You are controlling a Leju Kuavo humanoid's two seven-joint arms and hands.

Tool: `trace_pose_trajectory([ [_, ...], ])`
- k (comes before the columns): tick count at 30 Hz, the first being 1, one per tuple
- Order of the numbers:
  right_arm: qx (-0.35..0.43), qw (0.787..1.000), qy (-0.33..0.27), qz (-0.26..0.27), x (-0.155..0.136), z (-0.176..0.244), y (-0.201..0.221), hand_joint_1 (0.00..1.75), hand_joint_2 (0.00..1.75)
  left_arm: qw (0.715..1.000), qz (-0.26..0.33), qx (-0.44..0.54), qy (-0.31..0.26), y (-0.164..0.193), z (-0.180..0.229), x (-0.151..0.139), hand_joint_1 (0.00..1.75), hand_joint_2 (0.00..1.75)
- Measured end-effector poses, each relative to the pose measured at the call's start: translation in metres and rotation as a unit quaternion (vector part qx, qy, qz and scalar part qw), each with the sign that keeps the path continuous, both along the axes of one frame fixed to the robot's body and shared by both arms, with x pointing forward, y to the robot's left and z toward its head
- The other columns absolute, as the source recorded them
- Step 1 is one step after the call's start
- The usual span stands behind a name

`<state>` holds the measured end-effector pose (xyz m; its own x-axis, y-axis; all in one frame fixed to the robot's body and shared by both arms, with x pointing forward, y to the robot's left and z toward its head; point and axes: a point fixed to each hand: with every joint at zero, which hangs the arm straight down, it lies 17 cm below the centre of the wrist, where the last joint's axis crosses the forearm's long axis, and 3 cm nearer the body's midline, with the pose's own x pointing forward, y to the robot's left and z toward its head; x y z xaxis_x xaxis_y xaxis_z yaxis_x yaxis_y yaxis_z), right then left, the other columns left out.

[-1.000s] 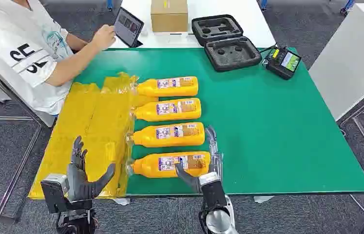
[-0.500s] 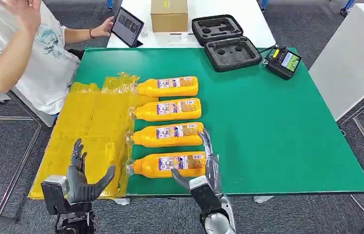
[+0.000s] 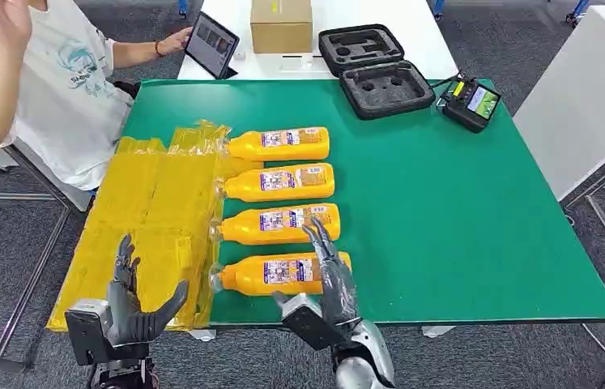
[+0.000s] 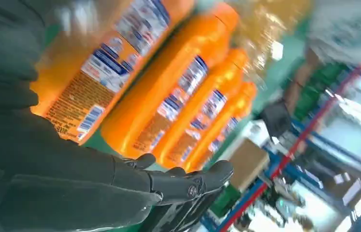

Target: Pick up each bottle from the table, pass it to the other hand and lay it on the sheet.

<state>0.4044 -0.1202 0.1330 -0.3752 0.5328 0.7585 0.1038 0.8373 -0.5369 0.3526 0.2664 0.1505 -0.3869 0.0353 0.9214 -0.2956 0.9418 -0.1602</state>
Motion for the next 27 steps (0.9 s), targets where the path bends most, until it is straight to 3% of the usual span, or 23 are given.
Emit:
trace_pose_trajectory([
  [6, -0.087, 0.993, 0.076, 0.025, 0.001, -0.026, 0.01, 0.0, 1.75, 1.0, -0.011, -0.015, -0.001, -0.002, -0.001, -0.002, 0.0, 1.75],
  [21, -0.176, 0.974, 0.128, 0.055, 0.038, -0.057, 0.015, 0.0, 1.75, 1.0, -0.001, -0.02, 0.006, 0.006, -0.003, -0.002, 0.0, 1.75],
  [27, -0.175, 0.973, 0.136, 0.065, 0.046, -0.065, 0.016, 0.0, 1.75, 0.999, -0.015, -0.037, 0.006, 0.004, -0.004, -0.002, 0.0, 1.75],
])
